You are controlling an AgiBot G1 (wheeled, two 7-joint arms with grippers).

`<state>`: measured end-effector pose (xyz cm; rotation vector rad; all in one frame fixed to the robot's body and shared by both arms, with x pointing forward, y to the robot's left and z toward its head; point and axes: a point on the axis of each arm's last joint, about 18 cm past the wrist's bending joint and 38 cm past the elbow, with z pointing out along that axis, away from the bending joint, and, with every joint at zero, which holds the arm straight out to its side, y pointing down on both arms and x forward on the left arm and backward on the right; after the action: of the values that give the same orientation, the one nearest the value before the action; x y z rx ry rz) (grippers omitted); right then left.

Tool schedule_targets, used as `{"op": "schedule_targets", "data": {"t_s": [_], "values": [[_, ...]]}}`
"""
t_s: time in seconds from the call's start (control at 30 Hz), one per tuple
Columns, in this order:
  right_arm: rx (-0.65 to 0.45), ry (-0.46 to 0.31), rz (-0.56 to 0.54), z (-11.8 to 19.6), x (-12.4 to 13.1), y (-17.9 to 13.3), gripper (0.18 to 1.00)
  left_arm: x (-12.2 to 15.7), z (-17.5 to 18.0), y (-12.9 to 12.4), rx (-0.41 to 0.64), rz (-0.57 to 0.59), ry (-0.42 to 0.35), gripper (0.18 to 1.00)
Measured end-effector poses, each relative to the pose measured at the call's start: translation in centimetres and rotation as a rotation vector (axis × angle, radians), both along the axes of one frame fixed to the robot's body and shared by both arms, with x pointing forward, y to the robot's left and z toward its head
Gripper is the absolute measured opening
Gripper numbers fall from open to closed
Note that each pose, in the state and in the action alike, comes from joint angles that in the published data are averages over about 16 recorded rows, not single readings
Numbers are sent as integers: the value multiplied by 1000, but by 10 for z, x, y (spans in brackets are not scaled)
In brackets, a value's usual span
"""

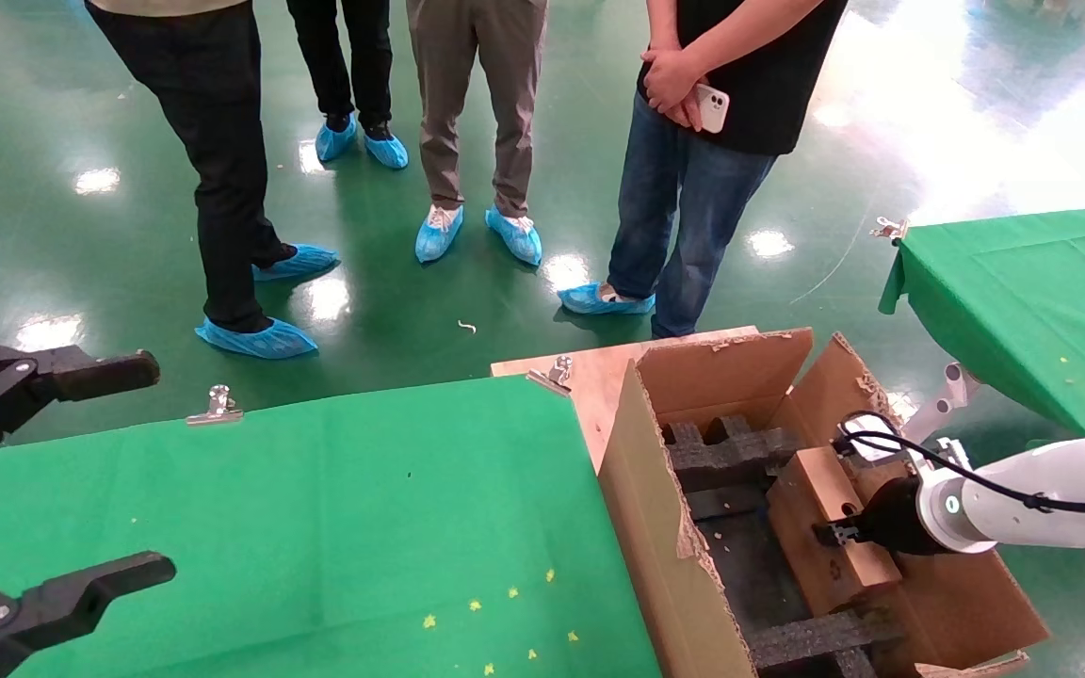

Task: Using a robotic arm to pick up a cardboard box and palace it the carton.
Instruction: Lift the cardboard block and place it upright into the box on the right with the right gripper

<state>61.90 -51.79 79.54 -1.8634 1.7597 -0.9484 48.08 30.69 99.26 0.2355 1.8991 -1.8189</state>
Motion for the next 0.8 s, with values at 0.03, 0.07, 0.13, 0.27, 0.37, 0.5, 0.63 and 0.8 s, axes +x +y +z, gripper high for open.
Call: {"op": "schedule_targets", "data": {"t_s": [0.03, 0.07, 0.13, 0.27, 0.37, 0.5, 0.63, 0.8], "values": [[0, -1, 0, 1, 0, 0, 454, 0, 0, 0, 0, 0, 0, 1001], [-1, -2, 1, 1, 0, 0, 475, 0, 0, 0, 0, 0, 0, 1001], [-1, -4, 2, 3, 0, 0, 516, 0, 0, 0, 0, 0, 0, 1001], [-1, -13, 3, 8, 1, 0, 596, 0, 0, 0, 0, 0, 0, 1001], [-1, -29, 5, 14, 2, 0, 662, 0, 0, 0, 0, 0, 0, 1001], [2, -66, 12, 30, 5, 1, 752, 0, 0, 0, 0, 0, 0, 1001], [8, -126, 30, 55, 9, 5, 825, 0, 0, 0, 0, 0, 0, 1001], [19, -224, 79, 98, 13, 17, 902, 0, 0, 0, 0, 0, 0, 1001]]}}
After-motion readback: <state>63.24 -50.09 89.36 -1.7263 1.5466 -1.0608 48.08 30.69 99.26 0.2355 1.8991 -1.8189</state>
